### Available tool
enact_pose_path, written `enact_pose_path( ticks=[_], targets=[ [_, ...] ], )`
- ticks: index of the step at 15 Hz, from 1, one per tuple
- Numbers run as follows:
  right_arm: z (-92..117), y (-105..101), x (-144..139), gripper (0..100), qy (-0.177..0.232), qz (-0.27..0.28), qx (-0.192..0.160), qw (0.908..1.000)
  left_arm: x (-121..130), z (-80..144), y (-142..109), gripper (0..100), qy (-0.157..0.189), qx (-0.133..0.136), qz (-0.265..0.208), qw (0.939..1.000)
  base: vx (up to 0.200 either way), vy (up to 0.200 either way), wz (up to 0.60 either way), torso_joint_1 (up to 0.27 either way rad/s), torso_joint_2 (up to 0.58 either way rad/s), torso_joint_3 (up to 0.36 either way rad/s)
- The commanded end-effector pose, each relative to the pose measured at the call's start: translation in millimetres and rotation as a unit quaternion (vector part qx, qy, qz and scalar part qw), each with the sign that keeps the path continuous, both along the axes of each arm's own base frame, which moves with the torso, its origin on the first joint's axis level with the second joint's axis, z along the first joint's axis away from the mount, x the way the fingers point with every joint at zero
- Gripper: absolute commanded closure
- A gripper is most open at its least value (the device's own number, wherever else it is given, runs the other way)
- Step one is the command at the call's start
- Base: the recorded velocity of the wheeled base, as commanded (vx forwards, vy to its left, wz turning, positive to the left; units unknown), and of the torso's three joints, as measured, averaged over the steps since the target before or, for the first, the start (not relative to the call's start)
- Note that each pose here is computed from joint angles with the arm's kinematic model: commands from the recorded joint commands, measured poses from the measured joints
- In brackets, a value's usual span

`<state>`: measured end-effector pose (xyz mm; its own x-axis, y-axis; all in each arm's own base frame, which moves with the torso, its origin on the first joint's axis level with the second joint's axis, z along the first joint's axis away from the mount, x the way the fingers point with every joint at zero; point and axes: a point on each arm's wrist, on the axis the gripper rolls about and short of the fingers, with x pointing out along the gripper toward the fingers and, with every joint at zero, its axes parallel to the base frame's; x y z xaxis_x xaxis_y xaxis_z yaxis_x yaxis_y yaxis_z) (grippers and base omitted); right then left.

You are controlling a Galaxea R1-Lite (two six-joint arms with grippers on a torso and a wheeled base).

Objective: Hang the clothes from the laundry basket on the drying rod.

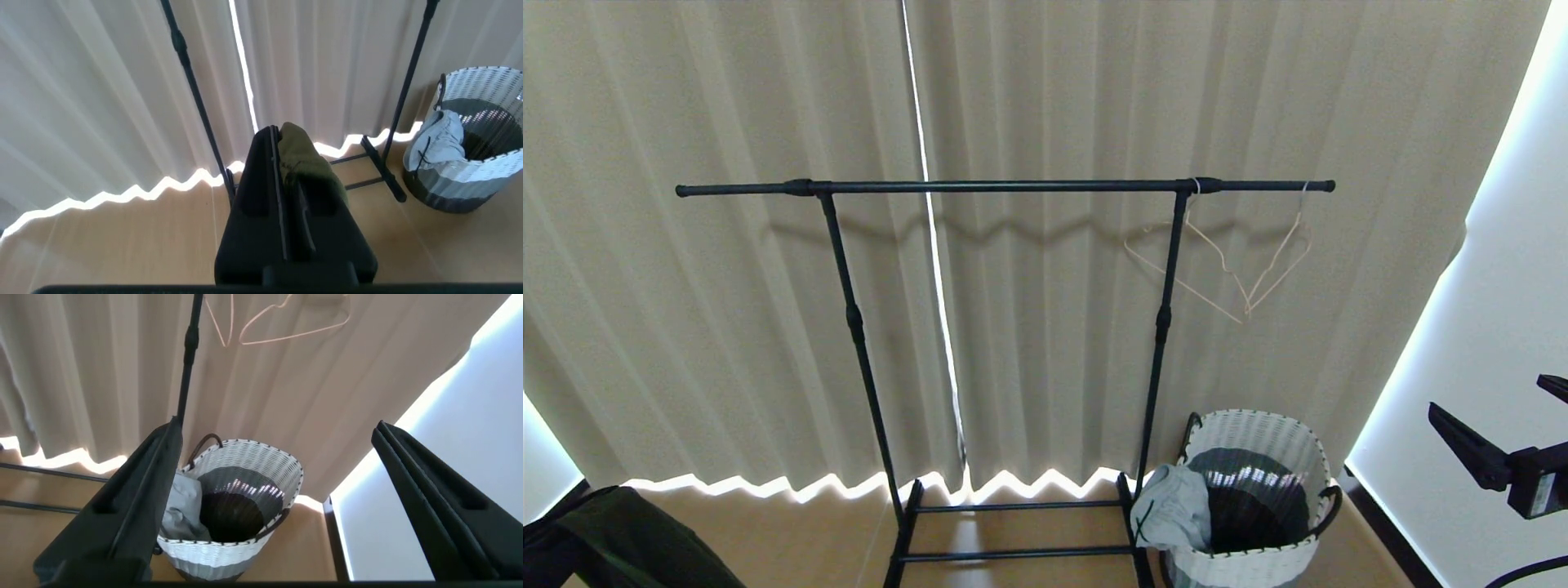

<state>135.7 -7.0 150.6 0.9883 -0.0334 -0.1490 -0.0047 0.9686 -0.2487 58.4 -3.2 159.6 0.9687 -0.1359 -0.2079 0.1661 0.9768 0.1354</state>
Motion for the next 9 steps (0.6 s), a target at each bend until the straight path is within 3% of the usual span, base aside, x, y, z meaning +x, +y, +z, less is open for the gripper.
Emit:
enact_pose_path(
  ticks=[1, 9],
  targets=[
    [0.1, 0.0, 0.0, 0, 0.000, 0.000, 0.000, 1.0000, 0.3, -2.4, 0.0, 100, 0.005, 0.002, 0.000, 1.0000, 0.000, -0.200, 0.00, 0.002, 0.00, 0.002],
    [-0.1, 0.0, -0.1, 0, 0.000, 0.000, 0.000, 1.0000, -0.5, -5.5, 0.0, 100, 0.007, 0.011, -0.003, 0.9999, 0.000, -0.200, 0.00, 0.005, 0.00, 0.001]
  ],
)
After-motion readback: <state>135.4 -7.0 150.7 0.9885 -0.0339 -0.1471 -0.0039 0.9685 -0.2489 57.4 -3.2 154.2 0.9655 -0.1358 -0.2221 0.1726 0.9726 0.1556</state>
